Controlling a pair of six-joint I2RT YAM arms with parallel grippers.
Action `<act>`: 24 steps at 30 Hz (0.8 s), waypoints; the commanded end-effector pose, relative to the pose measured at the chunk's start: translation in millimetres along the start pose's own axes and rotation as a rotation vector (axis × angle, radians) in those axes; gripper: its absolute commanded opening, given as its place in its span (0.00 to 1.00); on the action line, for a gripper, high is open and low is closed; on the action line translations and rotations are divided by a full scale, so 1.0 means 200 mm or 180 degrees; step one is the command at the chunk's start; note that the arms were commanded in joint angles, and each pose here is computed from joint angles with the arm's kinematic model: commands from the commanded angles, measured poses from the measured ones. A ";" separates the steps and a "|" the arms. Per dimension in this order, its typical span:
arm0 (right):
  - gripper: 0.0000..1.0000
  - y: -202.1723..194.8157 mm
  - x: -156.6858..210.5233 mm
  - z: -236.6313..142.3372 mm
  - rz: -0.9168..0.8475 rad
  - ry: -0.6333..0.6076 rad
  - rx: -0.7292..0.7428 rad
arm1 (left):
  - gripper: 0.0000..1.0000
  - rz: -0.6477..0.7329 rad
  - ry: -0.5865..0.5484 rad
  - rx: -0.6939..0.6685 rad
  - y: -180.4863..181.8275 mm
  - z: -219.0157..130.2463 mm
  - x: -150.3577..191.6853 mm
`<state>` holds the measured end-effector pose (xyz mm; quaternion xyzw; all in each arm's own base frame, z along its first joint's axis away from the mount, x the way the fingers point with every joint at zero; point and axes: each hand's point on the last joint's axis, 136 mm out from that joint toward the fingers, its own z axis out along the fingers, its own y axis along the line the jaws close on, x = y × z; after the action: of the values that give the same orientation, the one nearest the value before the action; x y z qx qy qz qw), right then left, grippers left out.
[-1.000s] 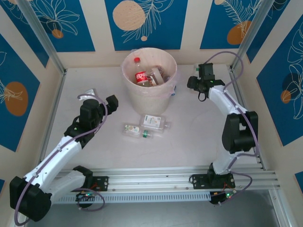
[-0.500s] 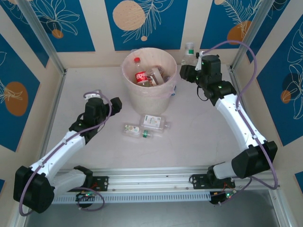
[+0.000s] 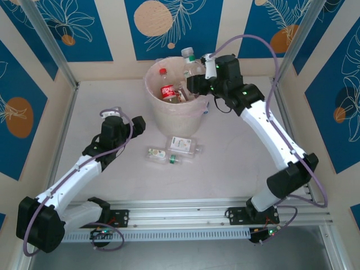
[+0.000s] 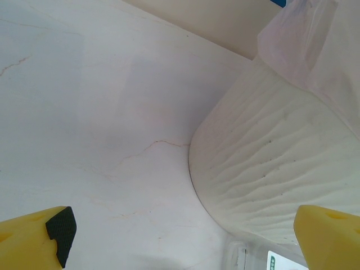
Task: Put the plastic bottles in the bin
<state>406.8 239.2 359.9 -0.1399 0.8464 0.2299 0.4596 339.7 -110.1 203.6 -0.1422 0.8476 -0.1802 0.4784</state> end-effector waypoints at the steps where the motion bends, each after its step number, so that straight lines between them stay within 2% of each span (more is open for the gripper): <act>1: 0.46 -0.01 0.04 0.05 -0.0161 0.0219 0.0122 | 1.00 -0.0077 -0.0107 0.0064 -0.03 -0.02 -0.08; 8: 0.48 -0.16 0.10 0.19 -0.0168 0.0500 0.0713 | 1.00 -0.0070 -0.0128 0.0004 0.00 -0.03 -0.08; 10: 0.49 -0.16 0.12 0.22 -0.0116 0.0542 0.0699 | 1.00 -0.0075 -0.0136 0.0000 0.01 -0.04 -0.08; 14: 0.52 -0.03 0.14 0.29 -0.0113 0.0664 0.0323 | 1.00 -0.0080 -0.0146 -0.0012 0.01 -0.04 -0.09; 16: 0.58 0.00 0.14 0.31 -0.0119 0.0683 0.0296 | 1.00 -0.0086 -0.0136 -0.0015 0.02 -0.03 -0.08; 19: 0.74 -0.01 0.10 0.32 -0.0122 0.0637 0.0464 | 1.00 -0.0089 -0.0130 -0.0013 0.02 -0.03 -0.08; 24: 0.90 0.03 -0.02 0.24 -0.0102 0.0279 0.0378 | 1.00 -0.0087 -0.0142 -0.0028 0.03 -0.04 -0.08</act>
<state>447.7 272.6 311.9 -0.1426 0.8936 0.1503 0.3983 340.4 -104.6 206.8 -0.1485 0.8442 -0.1785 0.4831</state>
